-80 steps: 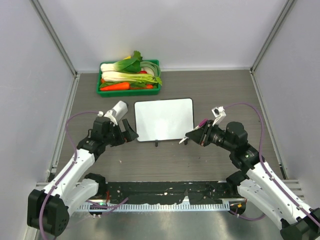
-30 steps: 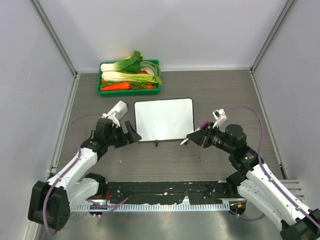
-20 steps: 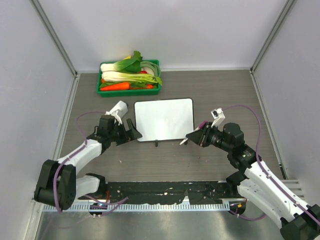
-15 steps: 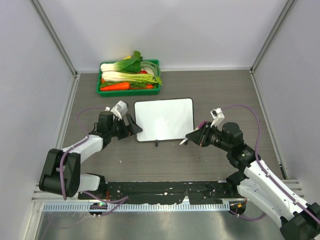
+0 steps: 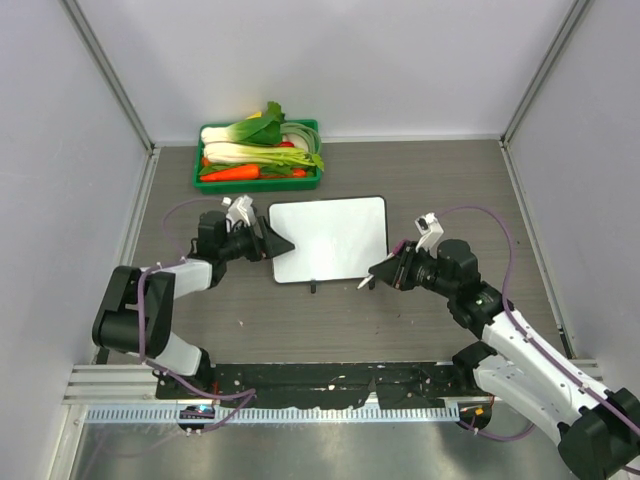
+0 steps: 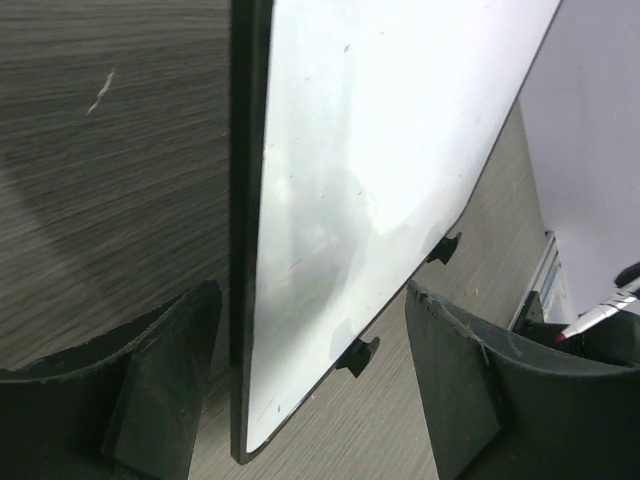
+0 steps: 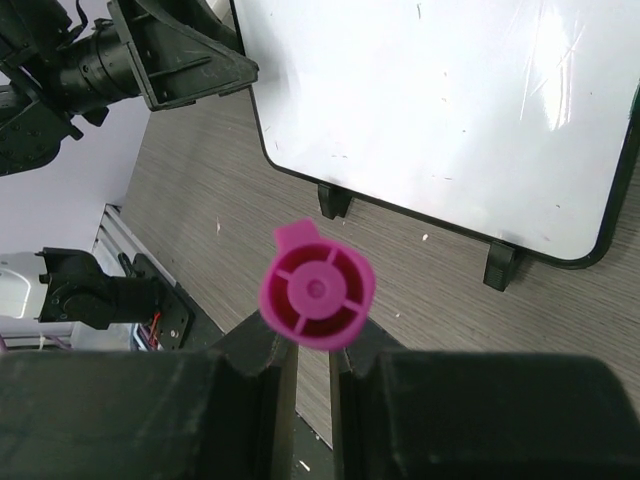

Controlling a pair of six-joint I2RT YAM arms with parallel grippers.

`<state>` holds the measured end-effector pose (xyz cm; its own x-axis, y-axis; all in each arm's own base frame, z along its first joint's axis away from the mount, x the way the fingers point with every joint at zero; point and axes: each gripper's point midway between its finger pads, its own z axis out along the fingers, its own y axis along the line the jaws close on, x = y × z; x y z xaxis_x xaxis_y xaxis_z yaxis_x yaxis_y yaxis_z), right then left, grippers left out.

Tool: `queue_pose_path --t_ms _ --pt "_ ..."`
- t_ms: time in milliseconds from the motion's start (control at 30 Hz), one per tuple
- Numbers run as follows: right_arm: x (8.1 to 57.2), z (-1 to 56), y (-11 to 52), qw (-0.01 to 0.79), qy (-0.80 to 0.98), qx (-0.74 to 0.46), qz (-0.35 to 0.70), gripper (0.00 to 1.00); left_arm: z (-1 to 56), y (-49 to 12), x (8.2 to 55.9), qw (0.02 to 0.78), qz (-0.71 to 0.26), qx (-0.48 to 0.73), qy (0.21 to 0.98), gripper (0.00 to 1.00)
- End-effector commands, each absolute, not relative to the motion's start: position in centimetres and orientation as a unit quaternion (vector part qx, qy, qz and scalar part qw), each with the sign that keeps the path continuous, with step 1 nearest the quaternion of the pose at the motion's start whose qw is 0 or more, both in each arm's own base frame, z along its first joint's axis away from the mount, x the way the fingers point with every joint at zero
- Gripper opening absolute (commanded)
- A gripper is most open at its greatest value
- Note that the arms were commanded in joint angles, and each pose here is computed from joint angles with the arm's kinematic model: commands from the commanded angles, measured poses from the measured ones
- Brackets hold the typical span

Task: Write a sentence on the whiteboard
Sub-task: Move the whiteboard to the center of the board.

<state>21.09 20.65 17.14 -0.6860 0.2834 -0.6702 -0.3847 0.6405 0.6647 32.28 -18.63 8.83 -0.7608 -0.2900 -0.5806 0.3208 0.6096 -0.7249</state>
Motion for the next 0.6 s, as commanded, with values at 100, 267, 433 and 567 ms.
queue_pose_path --t_ms 100,267,433,567 --pt "22.7 19.9 21.7 0.433 0.782 -0.043 0.446 0.01 11.7 -20.2 33.4 0.392 -0.494 0.082 0.771 0.58" --pt "22.9 20.3 21.7 0.438 0.779 -0.041 0.447 0.01 10.8 -20.8 33.1 0.368 -0.520 0.088 0.766 0.25" --pt "23.1 20.7 21.6 0.445 0.777 -0.045 0.444 0.01 9.7 -21.0 32.8 0.355 -0.527 0.083 0.767 0.00" --pt "23.1 20.6 21.6 0.446 0.777 -0.048 0.442 0.01 9.4 -21.0 32.1 0.355 -0.532 0.087 0.764 0.00"
